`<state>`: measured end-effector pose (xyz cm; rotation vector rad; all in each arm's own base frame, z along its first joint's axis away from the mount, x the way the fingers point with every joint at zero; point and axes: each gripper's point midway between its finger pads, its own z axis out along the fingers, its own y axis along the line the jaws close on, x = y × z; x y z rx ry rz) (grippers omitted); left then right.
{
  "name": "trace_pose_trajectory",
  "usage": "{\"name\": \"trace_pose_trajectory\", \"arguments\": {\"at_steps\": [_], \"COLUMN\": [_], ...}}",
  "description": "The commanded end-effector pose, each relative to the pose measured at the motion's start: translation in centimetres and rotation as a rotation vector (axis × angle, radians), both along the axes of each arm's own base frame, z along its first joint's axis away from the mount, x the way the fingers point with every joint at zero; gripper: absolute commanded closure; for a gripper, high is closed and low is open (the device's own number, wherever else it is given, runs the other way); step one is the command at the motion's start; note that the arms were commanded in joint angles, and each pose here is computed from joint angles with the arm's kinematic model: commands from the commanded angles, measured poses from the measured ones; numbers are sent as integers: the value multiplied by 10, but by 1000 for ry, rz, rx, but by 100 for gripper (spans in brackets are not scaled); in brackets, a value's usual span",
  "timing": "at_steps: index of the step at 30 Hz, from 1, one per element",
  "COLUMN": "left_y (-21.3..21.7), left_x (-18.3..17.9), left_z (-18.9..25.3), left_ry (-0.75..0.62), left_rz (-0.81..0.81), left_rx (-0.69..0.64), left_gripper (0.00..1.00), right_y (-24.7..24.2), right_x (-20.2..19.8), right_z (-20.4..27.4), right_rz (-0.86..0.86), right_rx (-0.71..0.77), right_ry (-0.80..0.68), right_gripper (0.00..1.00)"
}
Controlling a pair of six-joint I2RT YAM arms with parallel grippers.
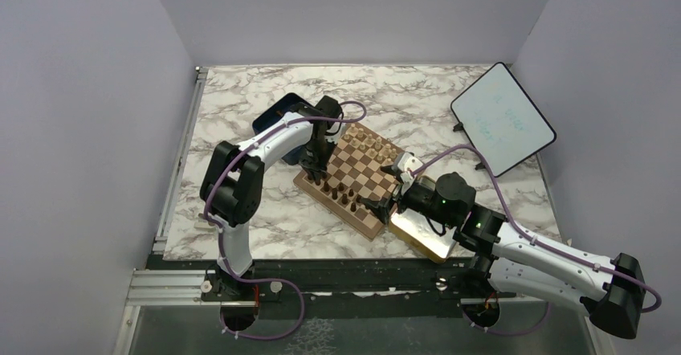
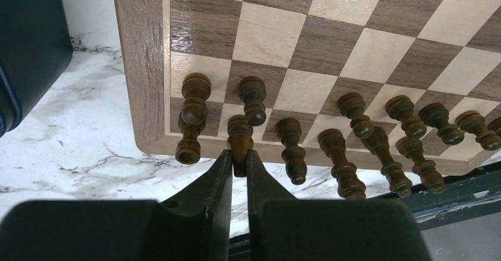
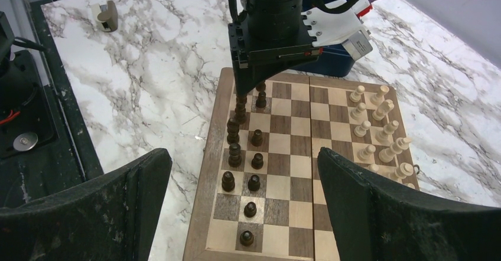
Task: Set up the chess pieces on the board
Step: Place the chess piece on the chessboard, then pick up the chess piece from the storage box.
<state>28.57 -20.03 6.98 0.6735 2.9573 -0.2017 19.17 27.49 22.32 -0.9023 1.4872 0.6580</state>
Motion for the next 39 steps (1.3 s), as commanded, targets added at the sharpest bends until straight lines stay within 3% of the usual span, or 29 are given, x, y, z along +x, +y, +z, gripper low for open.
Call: {"name": "trace_pose_trajectory", "arguments": {"at_steps": [1,16,28,32,39], "left_y": [1,4,-9,2,48], "left_x": [7,13,38,62,120], "left_z": [2,29,72,91,117], "left_ry": [-20,-102,-234,-355,-651], "left_rz": [-10,-9,14,69,281], "left_rx": [26,19,-47,12,185], "left_gripper": [83,64,59,57,45], "right_y": [-3,2,6,7,4], "right_x": [1,3,3,5,15], "right_z": [2,-1,3,8,13], "right_rz": [-15,-4,4,-18,-99], "right_rx": [8,-9,12,53,48], "right_ry": [-17,-19,-8,7,77], "right_gripper": [0,0,0,0,0]}}
